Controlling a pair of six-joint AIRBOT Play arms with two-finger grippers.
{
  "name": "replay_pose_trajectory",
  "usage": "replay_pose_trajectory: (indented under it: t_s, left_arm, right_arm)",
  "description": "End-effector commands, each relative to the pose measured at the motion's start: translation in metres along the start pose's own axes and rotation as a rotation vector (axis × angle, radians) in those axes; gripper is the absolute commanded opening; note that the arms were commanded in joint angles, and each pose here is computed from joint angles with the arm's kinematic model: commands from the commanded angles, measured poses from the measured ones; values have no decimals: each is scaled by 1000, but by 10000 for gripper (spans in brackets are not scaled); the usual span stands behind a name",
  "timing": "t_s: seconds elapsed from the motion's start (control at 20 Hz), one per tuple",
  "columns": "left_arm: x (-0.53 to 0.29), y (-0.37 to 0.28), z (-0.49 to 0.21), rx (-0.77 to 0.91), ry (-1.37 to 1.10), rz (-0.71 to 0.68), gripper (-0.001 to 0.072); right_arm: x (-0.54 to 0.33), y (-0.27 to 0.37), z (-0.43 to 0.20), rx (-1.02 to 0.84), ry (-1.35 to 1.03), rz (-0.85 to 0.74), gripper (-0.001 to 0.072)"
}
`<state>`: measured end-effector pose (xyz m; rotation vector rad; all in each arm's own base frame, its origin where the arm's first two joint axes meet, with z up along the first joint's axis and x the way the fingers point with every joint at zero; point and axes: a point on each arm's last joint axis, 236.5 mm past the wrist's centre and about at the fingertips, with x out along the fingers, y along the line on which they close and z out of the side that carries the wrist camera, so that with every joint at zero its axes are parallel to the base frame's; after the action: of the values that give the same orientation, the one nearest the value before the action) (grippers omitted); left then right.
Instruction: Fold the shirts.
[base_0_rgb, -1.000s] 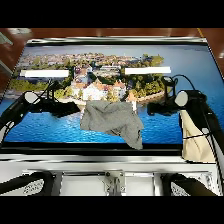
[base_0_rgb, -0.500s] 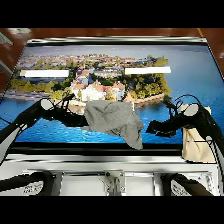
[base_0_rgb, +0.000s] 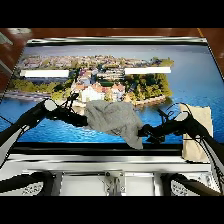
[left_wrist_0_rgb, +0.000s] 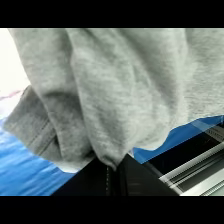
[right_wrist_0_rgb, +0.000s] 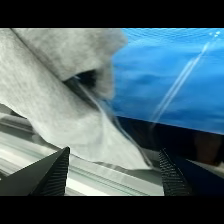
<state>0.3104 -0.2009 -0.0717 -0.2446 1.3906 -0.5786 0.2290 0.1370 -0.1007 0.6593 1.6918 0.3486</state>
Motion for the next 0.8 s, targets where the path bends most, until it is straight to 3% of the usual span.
replay_pose_trajectory:
  t_s: [0.0, 0.05, 0.1, 0.2, 0.25, 0.3, 0.55, 0.75]
  left_arm:
    - [-14, -9, 12, 27, -48, -4, 41]
    - [-17, -11, 16, 33, -59, -5, 41]
    - [-20, -13, 19, 39, -70, -6, 41]
    - [-26, -17, 28, 50, -94, -8, 41]
    - [-29, -19, 34, 56, -107, -9, 41]
    - [-33, -21, 39, 63, -119, -10, 41]
    - [-98, -53, 78, 209, -246, 18, 39]
    - [-295, -137, 126, 372, -703, 65, 40]
  right_arm:
    - [33, 11, -5, -29, 43, -3, 683]
    - [41, 13, -3, -41, 30, -17, 681]
    - [44, 17, 1, -40, 13, -17, 611]
    - [41, 25, 7, -44, -6, -3, 229]
    - [38, 29, 12, -50, -15, 1, 116]
    - [34, 36, 17, -66, -22, 10, 56]
    - [-46, 115, 34, -374, -107, 57, 55]
    - [-232, 234, 40, -780, -653, 12, 55]
